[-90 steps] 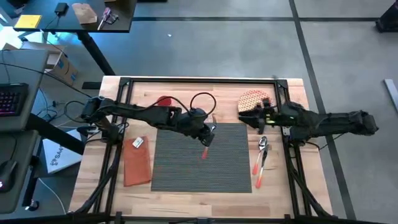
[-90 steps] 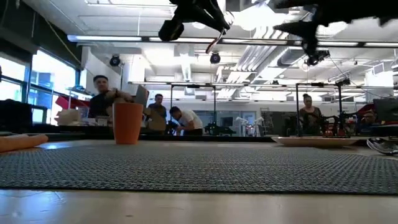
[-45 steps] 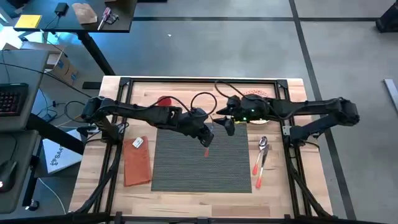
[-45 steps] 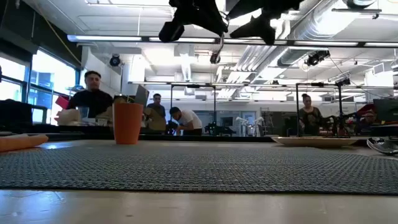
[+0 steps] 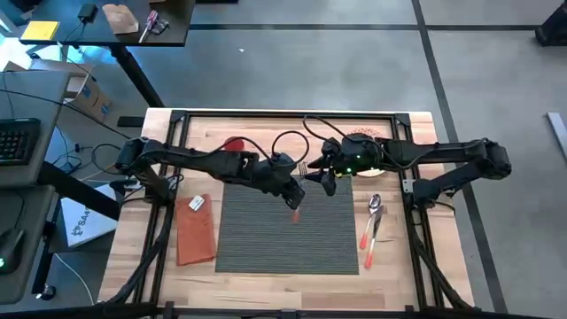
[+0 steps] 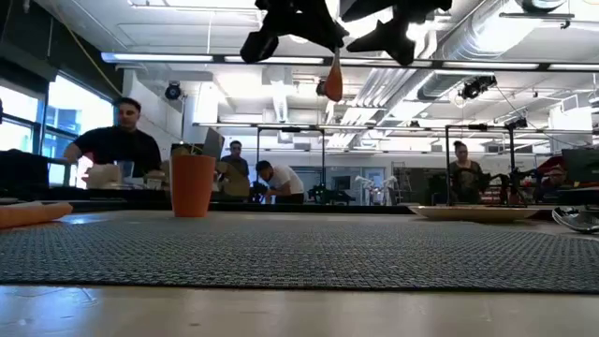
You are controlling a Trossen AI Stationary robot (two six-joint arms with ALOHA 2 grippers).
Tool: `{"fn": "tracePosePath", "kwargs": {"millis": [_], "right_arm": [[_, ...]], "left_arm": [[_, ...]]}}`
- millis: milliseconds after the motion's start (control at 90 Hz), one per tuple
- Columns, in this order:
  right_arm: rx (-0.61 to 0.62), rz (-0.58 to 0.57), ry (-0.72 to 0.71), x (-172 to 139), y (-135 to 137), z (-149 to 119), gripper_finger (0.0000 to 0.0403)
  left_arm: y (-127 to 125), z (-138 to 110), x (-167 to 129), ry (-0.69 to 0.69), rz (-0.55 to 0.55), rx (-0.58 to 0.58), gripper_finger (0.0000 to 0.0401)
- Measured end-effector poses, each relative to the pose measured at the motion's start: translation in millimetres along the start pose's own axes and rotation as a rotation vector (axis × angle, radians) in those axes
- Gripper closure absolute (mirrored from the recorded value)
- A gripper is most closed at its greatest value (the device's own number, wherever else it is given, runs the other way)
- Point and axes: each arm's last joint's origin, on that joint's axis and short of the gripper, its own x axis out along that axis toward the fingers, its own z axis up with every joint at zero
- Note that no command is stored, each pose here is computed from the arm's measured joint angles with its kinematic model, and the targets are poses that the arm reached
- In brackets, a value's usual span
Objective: Set table place
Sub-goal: Move the orange fork to the middle right of the table
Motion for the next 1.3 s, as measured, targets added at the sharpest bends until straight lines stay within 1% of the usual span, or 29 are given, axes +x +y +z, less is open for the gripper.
{"fn": "tracePosePath", "kwargs": {"millis": [122, 222, 333, 478, 544, 644, 733, 789, 933, 978, 1022, 1122, 1211, 1300], "right_arm": [[0.0, 0.003, 0.002, 0, 0, 0, 0.0147], [0.001, 0.013, 0.008, 0, 0, 0, 0.0136], [0.001, 0.049, 0.021, 2, -6, -1, 0.0141], [-0.006, 0.149, 0.019, 5, -13, -3, 0.0158], [0.006, 0.172, 0.002, 8, -18, -6, 0.0168], [0.02, 0.216, -0.016, 10, -23, -8, 0.0191], [0.014, 0.251, -0.028, 12, -24, -10, 0.0227], [0.013, 0.258, -0.036, 12, -24, -10, 0.0259], [0.002, 0.282, -0.047, 12, -20, -9, 0.0367], [-0.003, 0.292, -0.051, 12, -18, -9, 0.0387], [0.002, 0.294, -0.051, 12, -17, -10, 0.0393], [0.062, 0.268, -0.038, 12, -16, -11, 0.04], [0.121, 0.175, -0.016, 14, -20, -16, 0.0402], [0.194, 0.082, 0.038, 15, -25, -24, 0.0403]], "left_arm": [[0, 0, 0, -0.001, 0.006, 0.005, 0.0401], [0, 0, 0, -0.001, 0.005, 0.036, 0.0401], [-1, 0, 0, 0.006, -0.008, 0.053, 0.0401], [-2, -2, 0, 0.01, -0.02, 0.081, 0.0401], [-4, -2, -1, 0.013, -0.032, 0.096, 0.0401], [-5, -3, -2, 0.011, -0.04, 0.102, 0.0401], [-5, -3, -2, 0.014, -0.041, 0.101, 0.0401], [-5, -3, -2, 0.015, -0.041, 0.101, 0.0401], [-5, -3, -2, 0.013, -0.039, 0.093, 0.0401], [-5, -3, -2, 0.012, -0.038, 0.093, 0.0401], [-5, -3, -2, 0.012, -0.038, 0.092, 0.0401], [-4, -2, -2, 0.01, -0.034, 0.092, 0.0401], [-5, -2, -3, 0.009, -0.04, 0.098, 0.0397], [-3, -4, -3, 0.035, -0.02, 0.116, 0.0382]]}}
